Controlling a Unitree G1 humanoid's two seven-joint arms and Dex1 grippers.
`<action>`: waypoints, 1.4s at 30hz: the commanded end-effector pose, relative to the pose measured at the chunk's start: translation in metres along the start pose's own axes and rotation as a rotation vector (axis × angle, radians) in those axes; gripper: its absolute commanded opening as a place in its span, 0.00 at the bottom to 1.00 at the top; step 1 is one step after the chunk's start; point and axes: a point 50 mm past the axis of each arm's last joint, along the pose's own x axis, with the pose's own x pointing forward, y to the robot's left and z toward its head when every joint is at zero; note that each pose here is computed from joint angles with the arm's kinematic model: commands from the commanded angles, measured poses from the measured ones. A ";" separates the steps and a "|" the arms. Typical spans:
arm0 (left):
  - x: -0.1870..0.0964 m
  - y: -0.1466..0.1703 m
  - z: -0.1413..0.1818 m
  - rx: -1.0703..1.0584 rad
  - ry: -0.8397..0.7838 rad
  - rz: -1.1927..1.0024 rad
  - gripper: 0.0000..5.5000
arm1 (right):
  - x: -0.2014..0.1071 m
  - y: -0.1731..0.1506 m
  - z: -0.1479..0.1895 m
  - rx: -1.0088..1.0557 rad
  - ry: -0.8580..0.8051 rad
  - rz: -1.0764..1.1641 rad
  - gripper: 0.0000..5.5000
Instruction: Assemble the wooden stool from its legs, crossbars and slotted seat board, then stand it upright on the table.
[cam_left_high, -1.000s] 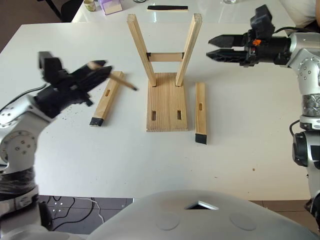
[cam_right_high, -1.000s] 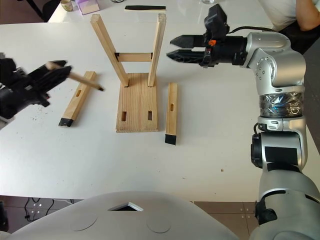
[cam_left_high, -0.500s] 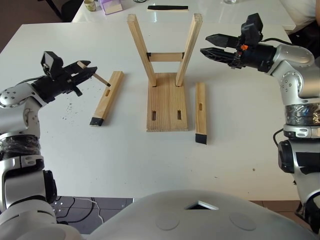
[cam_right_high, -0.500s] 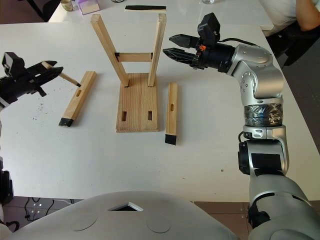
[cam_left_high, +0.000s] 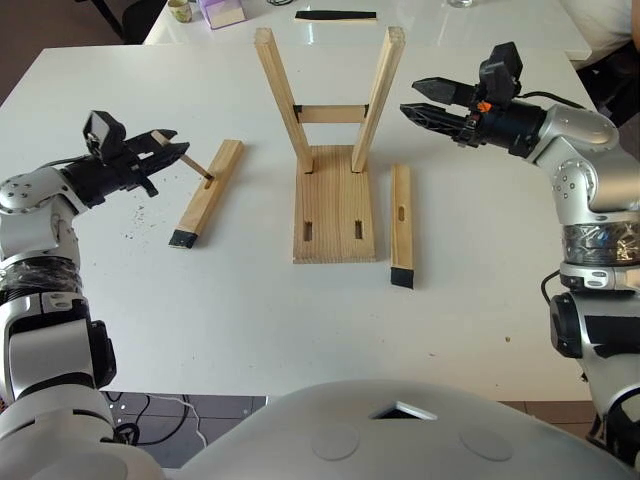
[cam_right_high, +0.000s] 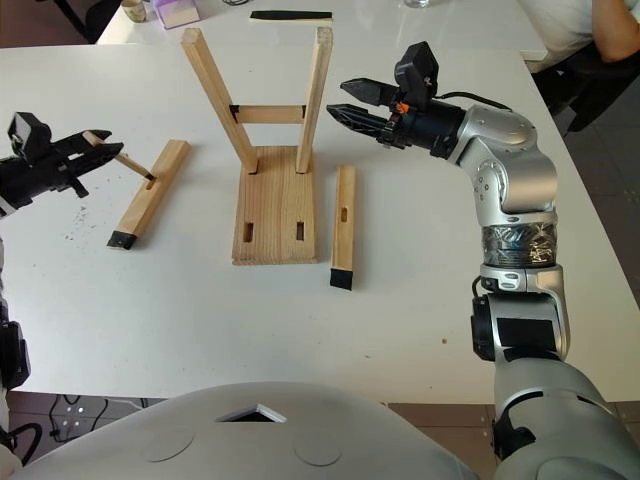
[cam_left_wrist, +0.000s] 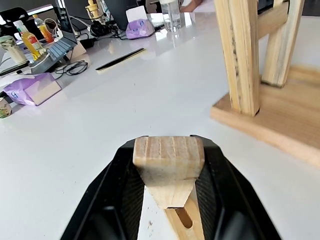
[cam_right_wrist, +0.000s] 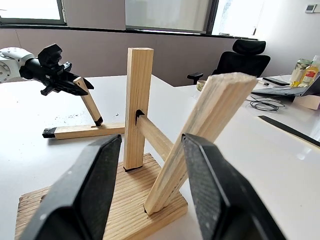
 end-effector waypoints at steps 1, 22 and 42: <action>-0.007 0.007 0.007 0.033 0.020 0.041 0.24 | -0.003 0.003 -0.003 0.019 -0.012 -0.023 0.40; -0.004 -0.062 -0.005 -0.045 0.079 -0.231 0.24 | -0.001 0.009 -0.011 0.076 -0.022 -0.047 0.40; 0.048 -0.023 0.002 0.089 0.110 -0.275 0.24 | 0.007 0.008 -0.016 0.079 -0.027 -0.049 0.40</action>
